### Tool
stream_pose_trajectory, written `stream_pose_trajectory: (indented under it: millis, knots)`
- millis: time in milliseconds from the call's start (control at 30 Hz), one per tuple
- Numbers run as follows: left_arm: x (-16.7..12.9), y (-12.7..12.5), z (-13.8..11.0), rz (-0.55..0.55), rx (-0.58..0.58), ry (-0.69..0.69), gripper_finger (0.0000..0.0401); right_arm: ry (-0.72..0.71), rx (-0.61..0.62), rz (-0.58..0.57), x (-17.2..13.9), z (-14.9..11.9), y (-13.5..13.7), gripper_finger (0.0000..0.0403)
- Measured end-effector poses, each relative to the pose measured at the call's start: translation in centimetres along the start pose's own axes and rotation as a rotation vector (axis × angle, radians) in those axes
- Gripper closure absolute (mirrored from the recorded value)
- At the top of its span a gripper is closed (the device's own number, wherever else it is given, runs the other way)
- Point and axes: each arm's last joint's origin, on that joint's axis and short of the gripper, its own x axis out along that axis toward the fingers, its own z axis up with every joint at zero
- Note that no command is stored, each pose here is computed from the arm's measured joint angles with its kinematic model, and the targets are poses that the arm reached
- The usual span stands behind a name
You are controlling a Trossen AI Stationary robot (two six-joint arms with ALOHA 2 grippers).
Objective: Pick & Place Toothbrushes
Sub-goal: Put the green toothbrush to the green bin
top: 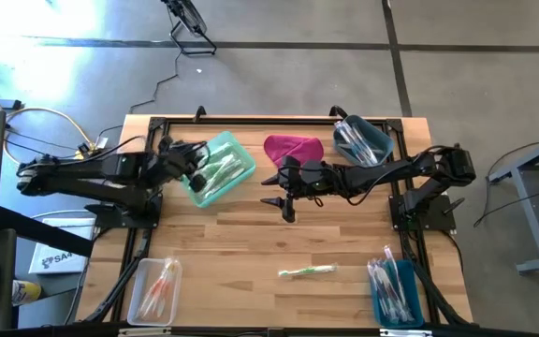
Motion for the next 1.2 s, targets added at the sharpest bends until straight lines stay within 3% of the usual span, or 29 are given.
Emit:
stream_pose_trajectory:
  millis: [400,800,1067,1200]
  knots:
    - [6.6,2.5,0.0,-0.044,-0.038,0.320,0.0375,0.019,0.001,-0.013,0.0,-0.2,0.0,0.0164]
    - [12.3,4.6,-1.6,-0.211,-0.148,0.532,0.0375,0.017,-0.001,-0.042,0.0,-0.2,-0.2,0.0164]
    - [13.7,5.1,-2.2,-0.163,-0.163,0.572,0.0370,0.038,-0.002,-0.058,0.0,-0.4,-0.2,0.0164]
    - [13.8,5.1,-2.0,-0.168,-0.144,0.541,0.0334,0.046,-0.002,-0.058,0.0,-0.5,-0.2,0.0164]
